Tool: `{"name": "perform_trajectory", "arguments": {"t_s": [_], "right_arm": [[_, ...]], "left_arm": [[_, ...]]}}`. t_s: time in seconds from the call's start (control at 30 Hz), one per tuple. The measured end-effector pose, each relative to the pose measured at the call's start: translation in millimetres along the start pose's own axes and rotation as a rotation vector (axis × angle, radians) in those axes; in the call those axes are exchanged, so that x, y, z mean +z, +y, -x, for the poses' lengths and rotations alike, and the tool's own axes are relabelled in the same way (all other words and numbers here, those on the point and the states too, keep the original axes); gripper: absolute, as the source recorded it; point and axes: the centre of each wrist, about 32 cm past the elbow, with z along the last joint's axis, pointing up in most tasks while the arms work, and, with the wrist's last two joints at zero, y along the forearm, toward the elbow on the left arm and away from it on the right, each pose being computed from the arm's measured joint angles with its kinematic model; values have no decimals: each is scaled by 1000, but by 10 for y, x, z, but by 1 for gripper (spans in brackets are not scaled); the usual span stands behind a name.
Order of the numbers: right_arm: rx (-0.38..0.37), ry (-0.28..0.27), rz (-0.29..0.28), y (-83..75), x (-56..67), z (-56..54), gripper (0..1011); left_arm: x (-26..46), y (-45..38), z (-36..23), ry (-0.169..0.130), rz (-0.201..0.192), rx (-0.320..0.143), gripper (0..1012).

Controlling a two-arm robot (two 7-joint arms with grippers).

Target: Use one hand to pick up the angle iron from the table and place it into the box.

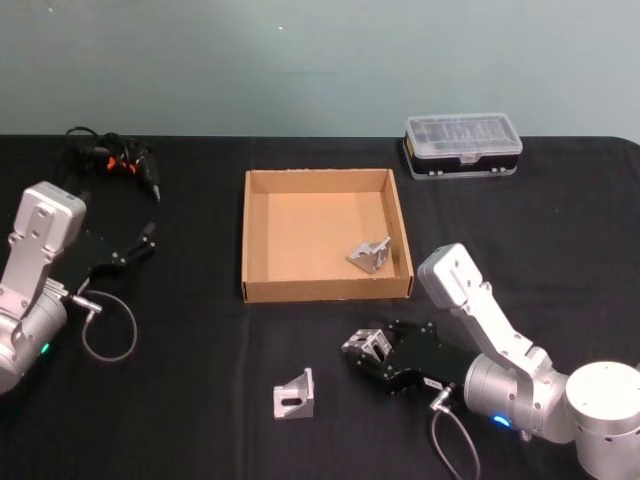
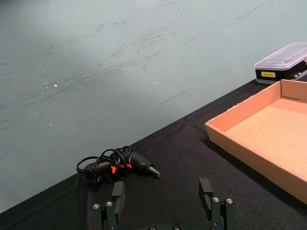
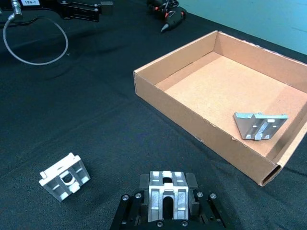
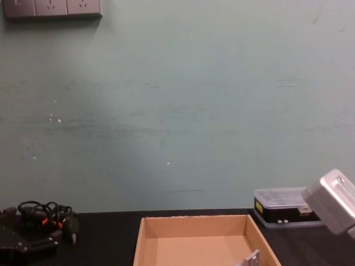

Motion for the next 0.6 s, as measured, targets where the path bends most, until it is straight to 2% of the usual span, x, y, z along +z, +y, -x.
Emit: {"name": "perform_trajectory", "arguments": {"t_s": [0.27, 0.6], "right_arm": [[1, 3, -4, -5, -8, 8, 451], [-23, -5, -99, -175, 192, -14, 451]], "left_arm": [[0, 0, 0, 0, 0, 0, 1011], [0, 0, 0, 0, 0, 0, 1011]]}}
